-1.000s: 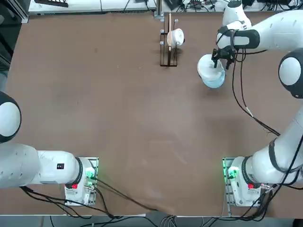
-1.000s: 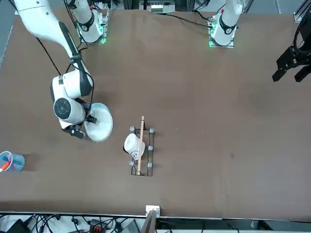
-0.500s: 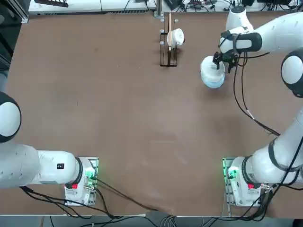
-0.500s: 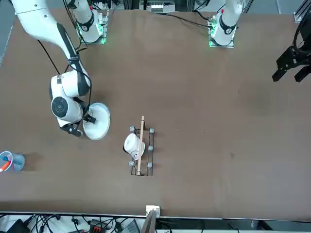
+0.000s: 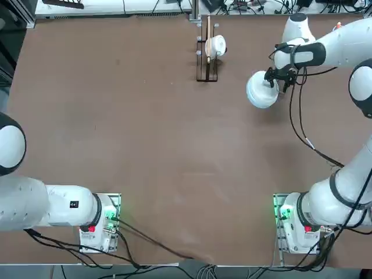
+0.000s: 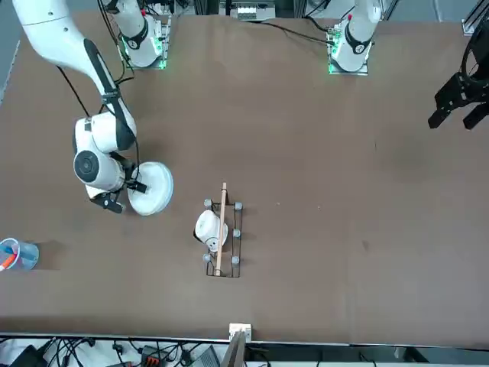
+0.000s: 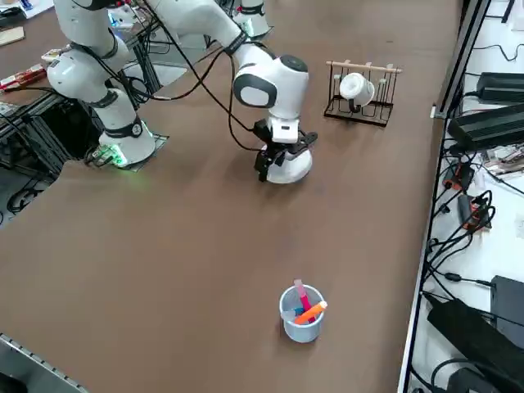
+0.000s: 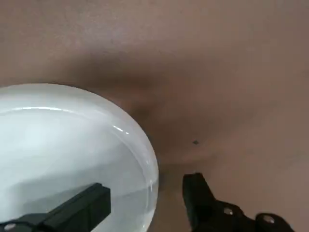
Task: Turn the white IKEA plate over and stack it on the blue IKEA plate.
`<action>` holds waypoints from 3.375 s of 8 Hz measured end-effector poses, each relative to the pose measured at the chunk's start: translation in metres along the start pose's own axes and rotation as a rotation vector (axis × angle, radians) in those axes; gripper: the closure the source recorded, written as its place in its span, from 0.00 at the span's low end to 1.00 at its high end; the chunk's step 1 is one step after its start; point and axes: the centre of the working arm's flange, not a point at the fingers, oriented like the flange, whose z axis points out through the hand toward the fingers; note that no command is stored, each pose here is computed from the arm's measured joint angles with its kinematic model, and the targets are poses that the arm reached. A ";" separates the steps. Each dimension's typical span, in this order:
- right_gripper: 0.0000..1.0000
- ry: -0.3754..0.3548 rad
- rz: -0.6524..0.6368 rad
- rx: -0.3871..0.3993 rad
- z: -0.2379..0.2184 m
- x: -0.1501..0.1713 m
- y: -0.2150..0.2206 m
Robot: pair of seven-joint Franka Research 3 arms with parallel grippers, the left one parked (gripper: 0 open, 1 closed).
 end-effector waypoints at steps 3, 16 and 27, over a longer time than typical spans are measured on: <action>0.00 0.003 -0.015 0.004 -0.002 -0.003 -0.008; 0.00 0.014 -0.191 0.116 -0.273 -0.011 -0.010; 0.00 0.005 -0.367 0.162 -0.433 -0.039 0.096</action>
